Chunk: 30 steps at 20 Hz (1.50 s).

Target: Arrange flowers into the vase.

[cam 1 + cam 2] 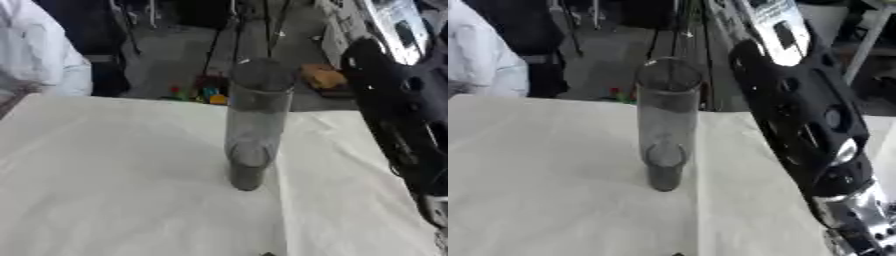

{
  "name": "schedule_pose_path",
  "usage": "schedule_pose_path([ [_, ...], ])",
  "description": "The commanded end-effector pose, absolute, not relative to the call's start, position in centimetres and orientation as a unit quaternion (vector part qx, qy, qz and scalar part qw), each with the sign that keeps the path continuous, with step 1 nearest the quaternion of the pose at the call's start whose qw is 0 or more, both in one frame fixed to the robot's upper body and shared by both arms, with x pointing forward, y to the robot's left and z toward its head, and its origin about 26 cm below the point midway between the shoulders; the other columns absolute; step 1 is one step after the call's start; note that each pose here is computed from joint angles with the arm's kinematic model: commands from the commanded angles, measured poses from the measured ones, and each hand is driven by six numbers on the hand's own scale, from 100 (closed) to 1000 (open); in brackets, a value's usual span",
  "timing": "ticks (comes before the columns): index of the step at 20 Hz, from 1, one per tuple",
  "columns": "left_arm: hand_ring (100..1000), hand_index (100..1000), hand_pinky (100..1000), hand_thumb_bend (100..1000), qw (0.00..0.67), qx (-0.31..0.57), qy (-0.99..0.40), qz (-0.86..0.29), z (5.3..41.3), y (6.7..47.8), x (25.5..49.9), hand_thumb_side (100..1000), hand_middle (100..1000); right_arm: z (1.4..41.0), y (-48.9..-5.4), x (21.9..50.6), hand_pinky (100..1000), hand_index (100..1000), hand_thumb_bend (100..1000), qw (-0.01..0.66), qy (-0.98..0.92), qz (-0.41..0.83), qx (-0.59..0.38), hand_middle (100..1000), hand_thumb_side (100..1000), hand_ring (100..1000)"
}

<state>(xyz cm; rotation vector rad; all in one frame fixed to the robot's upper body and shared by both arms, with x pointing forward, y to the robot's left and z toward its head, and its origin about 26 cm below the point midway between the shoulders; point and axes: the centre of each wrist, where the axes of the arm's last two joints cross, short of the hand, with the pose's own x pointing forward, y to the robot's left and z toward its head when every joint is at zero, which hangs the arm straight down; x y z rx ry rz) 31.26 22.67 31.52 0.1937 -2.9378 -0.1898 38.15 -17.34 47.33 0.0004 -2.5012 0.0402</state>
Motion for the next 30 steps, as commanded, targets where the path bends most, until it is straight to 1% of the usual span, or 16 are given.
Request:
schedule_pose_path([
  [1,998,1000,897,178,0.077,0.062,-0.993,-0.069,32.4,22.6,30.8,1000,923,48.0,-17.5,37.7,100,100,422,0.310,-0.951,0.011,0.002,100,100,100],
  [14,998,1000,898,171,0.075,0.056,-0.994,-0.064,32.4,22.4,30.8,1000,923,46.2,-17.7,39.0,100,100,421,0.350,-0.937,0.012,-0.002,100,100,100],
  [23,998,1000,899,172,0.077,0.056,-0.993,-0.065,32.4,22.4,30.8,1000,922,46.3,-17.7,39.1,100,100,421,0.356,-0.934,0.020,0.007,100,100,100],
  [29,998,1000,898,174,0.080,0.058,-0.993,-0.071,32.2,22.4,30.8,1000,922,47.8,-17.9,38.3,100,100,422,0.317,-0.948,0.021,-0.003,100,100,100],
  [30,998,1000,899,176,0.081,0.058,-0.992,-0.072,32.2,22.4,30.8,1000,922,48.1,-18.0,38.2,100,100,441,0.310,-0.951,0.023,-0.004,100,100,100],
])
